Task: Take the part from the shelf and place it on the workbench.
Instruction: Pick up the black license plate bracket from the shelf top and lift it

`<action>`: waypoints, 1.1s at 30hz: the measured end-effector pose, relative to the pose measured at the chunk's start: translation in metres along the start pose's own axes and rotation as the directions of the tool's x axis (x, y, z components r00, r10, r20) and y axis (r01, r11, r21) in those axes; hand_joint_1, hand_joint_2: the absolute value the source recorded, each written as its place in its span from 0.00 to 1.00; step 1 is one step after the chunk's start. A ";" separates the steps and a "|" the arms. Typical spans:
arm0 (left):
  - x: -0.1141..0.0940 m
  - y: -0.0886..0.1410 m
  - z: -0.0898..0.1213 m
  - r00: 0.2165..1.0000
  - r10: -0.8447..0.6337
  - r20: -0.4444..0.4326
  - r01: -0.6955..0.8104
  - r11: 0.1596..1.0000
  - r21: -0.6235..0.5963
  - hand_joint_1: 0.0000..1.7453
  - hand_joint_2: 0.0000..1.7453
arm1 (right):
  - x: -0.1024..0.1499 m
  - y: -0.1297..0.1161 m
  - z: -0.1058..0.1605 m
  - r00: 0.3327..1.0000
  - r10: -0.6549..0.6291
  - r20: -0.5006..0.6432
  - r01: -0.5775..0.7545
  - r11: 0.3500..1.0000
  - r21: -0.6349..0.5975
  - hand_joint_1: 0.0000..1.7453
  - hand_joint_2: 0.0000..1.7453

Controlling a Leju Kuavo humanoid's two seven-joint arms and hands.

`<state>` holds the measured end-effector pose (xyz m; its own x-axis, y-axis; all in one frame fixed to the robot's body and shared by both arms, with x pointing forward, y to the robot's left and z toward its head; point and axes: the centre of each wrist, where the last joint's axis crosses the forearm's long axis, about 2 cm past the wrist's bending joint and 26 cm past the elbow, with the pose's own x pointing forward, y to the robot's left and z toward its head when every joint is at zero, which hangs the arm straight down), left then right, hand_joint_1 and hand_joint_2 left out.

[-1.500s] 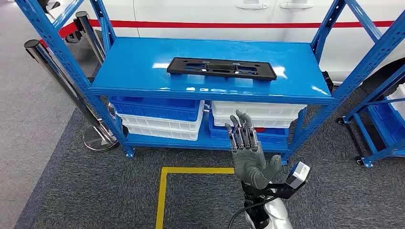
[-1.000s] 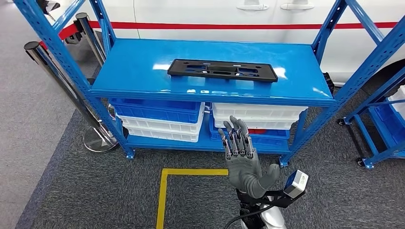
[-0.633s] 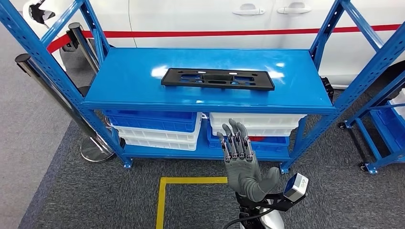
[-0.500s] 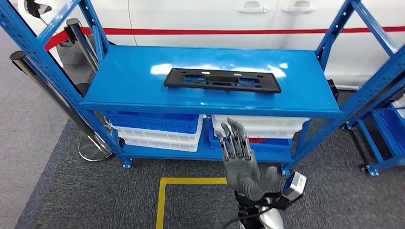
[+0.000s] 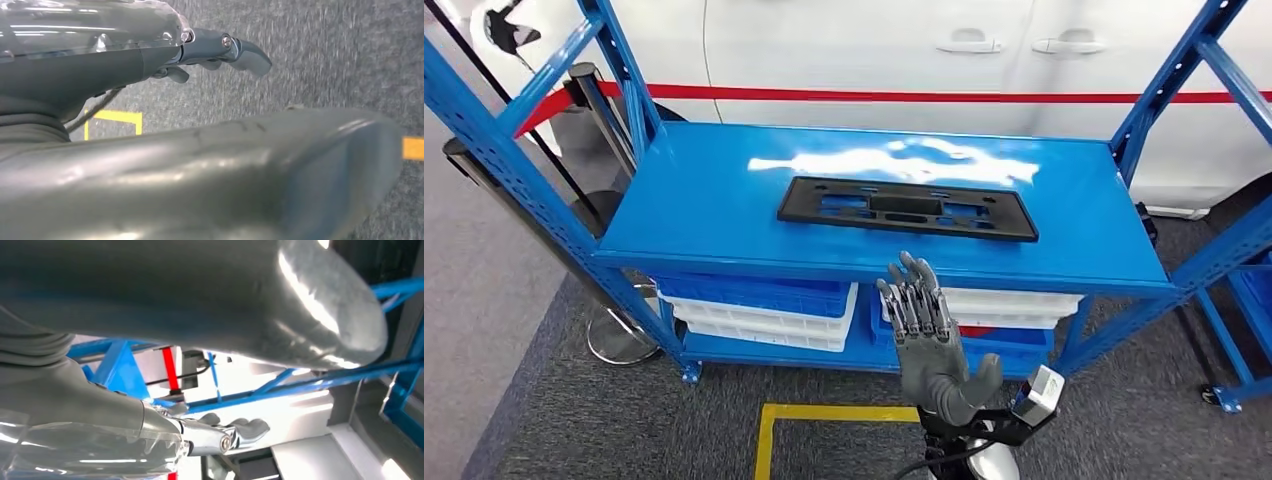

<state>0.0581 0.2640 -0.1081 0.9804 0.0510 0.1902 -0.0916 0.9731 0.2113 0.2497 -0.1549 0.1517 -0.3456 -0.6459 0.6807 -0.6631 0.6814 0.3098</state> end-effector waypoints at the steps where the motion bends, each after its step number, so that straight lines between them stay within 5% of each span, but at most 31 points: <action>1: 0.001 0.000 0.000 1.000 0.000 0.001 0.000 1.000 0.001 0.00 0.00 | 0.000 0.000 0.000 1.000 0.000 0.000 0.000 1.000 0.001 0.00 0.75; 2: 0.001 0.001 0.000 1.000 0.000 0.001 0.000 1.000 0.002 0.00 0.00 | 0.000 0.000 -0.001 1.000 0.000 0.001 0.000 1.000 0.003 0.00 1.00; 25: 0.002 0.002 -0.001 1.000 0.001 0.003 -0.001 1.000 0.006 0.00 0.00 | -0.002 -0.004 -0.001 0.979 0.173 -0.109 -0.176 0.984 -0.021 0.00 1.00; 29: 0.003 0.002 -0.001 1.000 0.000 0.004 0.000 1.000 0.001 0.00 0.00 | -0.003 -0.004 -0.002 0.905 0.397 -0.153 -0.402 0.915 -0.004 0.00 1.00; 33: 0.004 0.002 -0.001 1.000 0.003 0.009 -0.003 1.000 -0.008 0.00 0.00 | -0.004 0.003 -0.008 0.736 0.658 -0.157 -0.656 0.751 0.073 0.00 1.00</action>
<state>0.0616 0.2659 -0.1078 0.9786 0.0519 0.1993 -0.0931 0.9747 0.2034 0.2545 -0.1476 0.1553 -0.5870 0.0267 0.8091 -0.3201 0.9103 -0.2623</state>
